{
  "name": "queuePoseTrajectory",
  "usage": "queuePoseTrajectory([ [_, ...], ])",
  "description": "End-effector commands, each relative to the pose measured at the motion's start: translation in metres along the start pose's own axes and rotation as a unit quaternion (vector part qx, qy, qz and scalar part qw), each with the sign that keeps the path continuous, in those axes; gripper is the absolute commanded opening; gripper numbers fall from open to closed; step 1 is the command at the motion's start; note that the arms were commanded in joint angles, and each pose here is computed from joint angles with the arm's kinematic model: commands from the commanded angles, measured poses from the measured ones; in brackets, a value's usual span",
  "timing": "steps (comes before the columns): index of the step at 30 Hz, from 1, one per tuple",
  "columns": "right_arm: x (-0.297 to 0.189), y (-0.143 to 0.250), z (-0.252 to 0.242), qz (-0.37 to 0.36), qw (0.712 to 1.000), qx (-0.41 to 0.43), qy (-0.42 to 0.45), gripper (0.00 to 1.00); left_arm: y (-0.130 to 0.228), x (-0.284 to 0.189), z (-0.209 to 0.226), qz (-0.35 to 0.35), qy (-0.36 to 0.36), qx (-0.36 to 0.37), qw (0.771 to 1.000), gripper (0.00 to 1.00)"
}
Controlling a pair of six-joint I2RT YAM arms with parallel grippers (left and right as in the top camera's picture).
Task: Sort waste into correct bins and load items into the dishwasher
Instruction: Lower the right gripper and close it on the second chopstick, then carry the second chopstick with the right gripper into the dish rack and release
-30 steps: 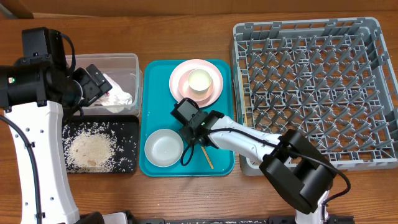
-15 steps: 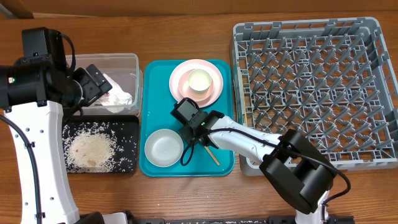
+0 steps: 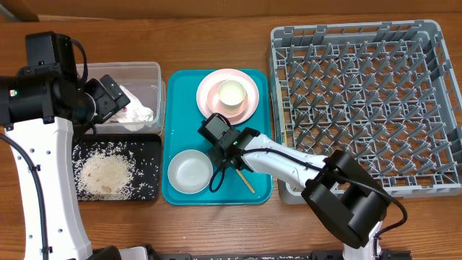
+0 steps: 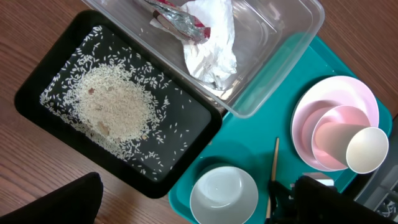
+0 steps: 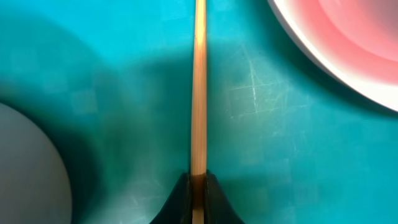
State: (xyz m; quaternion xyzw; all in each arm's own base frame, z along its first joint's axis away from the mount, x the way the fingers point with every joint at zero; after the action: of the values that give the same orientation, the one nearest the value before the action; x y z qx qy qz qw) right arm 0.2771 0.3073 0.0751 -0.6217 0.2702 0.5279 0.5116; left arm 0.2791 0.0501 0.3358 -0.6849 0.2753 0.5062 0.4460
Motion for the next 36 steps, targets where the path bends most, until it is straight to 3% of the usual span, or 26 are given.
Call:
queuePoseTrajectory([
  [1,-0.039,-0.023,0.011,-0.052,0.998,0.002,-0.034,0.04,-0.003,-0.002,0.001,-0.008,-0.003,-0.004,1.0,1.0],
  [13,-0.136,-0.049,0.009,-0.164,0.983,0.017,-0.08,0.04,-0.003,-0.002,0.001,-0.008,-0.004,-0.003,1.0,1.0],
  [19,-0.168,-0.061,-0.044,-0.205,0.976,0.072,-0.016,0.04,-0.003,-0.002,0.001,-0.008,-0.003,-0.004,1.0,1.0],
  [28,-0.164,-0.068,-0.13,-0.181,0.966,0.181,0.032,0.04,-0.003,-0.002,0.001,-0.008,-0.004,-0.003,1.0,1.0],
  [36,-0.158,-0.065,-0.159,-0.16,0.963,0.216,0.015,0.04,-0.003,-0.002,0.001,-0.008,-0.003,-0.003,1.0,1.0],
])
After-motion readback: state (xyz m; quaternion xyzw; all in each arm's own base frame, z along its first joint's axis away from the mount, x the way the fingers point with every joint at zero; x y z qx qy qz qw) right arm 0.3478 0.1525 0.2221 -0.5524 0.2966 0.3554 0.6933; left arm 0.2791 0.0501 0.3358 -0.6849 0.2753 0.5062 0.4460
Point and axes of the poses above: each gripper's point midway between its finger pads, its own x axis out along the fingers, its own z axis along the line the jaws close on, y = z × x, the point moved 7 cm from there along -x, back along the fingers, and after that the axes turned 14 degrees about x, right-handed, at the moved point
